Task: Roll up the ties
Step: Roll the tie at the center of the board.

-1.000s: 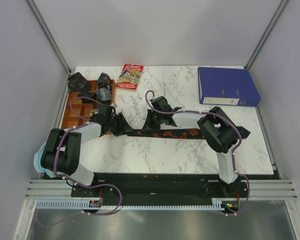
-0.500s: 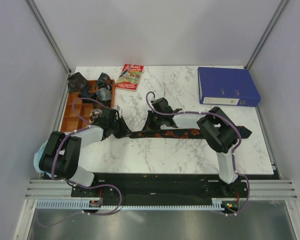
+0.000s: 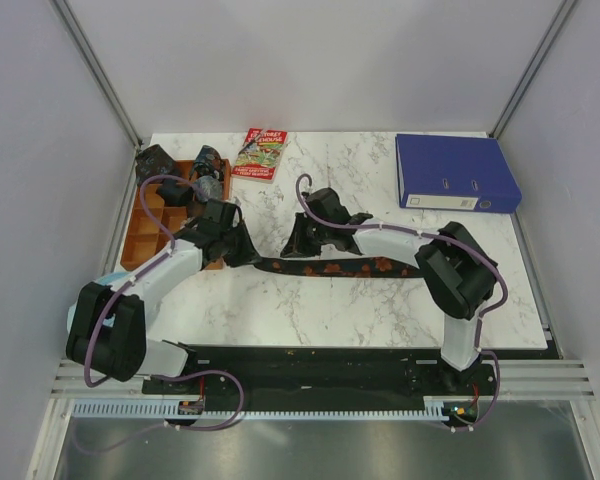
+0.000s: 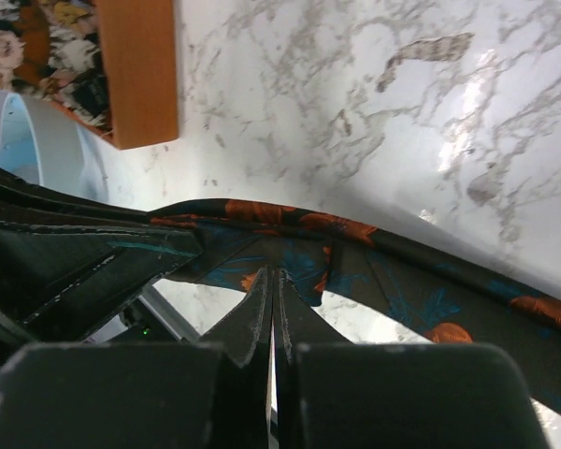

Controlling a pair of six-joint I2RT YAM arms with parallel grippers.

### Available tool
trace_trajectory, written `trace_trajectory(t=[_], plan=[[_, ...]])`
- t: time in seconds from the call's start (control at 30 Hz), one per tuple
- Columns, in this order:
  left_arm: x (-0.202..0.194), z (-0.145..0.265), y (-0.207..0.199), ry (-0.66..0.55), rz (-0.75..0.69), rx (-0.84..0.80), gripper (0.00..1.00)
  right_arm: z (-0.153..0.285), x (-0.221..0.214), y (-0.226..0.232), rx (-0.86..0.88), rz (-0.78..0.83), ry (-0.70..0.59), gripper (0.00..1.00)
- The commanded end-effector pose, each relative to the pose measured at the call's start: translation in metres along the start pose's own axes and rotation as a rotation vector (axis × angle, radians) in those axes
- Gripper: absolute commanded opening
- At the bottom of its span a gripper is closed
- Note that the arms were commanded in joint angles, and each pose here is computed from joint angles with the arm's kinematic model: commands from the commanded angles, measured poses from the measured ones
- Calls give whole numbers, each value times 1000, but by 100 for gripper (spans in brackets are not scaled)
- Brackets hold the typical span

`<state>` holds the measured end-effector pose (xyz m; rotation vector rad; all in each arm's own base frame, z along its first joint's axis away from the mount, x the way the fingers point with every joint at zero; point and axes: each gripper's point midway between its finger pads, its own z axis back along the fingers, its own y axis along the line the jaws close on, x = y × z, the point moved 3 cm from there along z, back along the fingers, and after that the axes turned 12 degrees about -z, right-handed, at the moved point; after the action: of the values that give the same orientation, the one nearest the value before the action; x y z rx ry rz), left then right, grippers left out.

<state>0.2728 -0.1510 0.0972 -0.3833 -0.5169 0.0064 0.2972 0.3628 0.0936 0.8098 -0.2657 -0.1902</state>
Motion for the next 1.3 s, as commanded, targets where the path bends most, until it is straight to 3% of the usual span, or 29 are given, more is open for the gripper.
trace_trajectory(t=[0.0, 0.77, 1.07, 1.27], plan=[[4, 22, 3, -5, -64, 76, 8, 11, -7, 27, 46, 12, -23, 2], [8, 46, 8, 7, -89, 158, 8, -40, -47, 37, 23, 8, 45, 0], [19, 54, -20, -2, -115, 124, 8, -46, -47, 35, 27, 4, 51, 0], [13, 39, -31, 38, -133, 143, 8, -44, -45, 34, 30, 2, 54, 0]])
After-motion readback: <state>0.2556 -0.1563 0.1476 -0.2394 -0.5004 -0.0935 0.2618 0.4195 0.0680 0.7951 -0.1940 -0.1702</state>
